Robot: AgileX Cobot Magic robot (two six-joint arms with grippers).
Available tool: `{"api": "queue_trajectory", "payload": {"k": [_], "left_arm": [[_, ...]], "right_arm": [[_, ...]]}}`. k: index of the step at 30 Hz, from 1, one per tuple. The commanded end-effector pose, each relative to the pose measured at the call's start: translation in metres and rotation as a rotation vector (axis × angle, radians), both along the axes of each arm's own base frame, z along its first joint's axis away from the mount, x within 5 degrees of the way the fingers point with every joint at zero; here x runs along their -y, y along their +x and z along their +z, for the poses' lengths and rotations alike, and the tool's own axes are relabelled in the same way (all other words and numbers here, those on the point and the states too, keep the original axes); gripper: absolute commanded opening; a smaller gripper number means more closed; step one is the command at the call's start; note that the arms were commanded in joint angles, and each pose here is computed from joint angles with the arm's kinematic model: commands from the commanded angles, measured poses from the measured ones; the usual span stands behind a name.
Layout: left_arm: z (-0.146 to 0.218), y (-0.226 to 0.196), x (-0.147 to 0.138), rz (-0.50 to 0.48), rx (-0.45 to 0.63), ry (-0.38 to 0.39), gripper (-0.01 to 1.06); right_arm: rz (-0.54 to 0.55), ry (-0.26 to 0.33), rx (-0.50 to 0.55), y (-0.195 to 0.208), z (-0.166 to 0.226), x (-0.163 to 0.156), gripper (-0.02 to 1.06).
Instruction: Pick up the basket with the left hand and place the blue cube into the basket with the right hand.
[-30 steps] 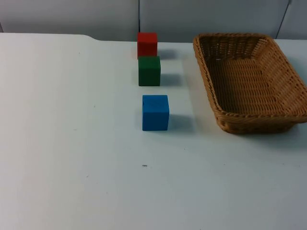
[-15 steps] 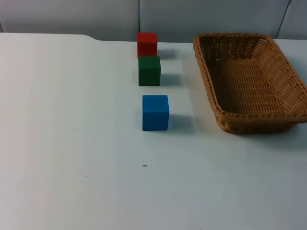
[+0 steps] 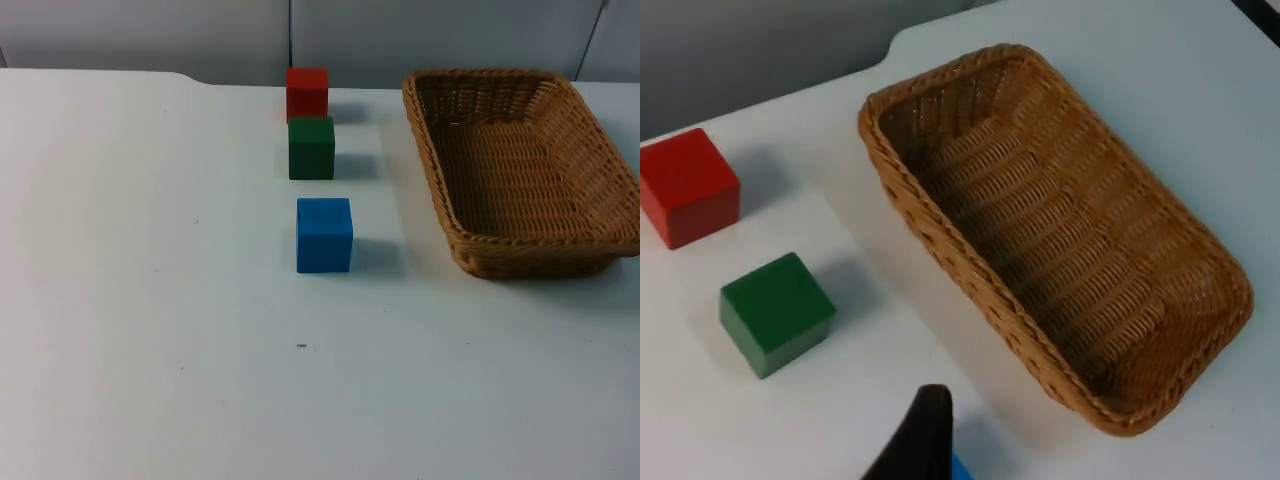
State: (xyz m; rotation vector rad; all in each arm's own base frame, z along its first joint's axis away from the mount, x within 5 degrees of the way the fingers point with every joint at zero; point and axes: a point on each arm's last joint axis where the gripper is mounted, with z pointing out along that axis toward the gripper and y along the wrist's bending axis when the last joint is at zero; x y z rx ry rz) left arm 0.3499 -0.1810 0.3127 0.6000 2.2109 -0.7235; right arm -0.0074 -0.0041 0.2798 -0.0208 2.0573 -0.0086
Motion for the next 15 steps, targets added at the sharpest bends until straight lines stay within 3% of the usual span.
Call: {"api": "queue_trajectory", "payload": {"k": [1, 15], "left_arm": [[-0.003, 0.009, 0.015, -0.005, -0.013, -0.025, 0.92], [-0.046, 0.048, 0.081, -0.051, -0.107, -0.019, 0.92]], "right_arm": [[-0.006, 0.001, 0.004, 0.001, -0.002, 0.000, 1.04], [-0.006, 0.001, 0.004, 0.001, -0.002, 0.000, 1.04]]}}
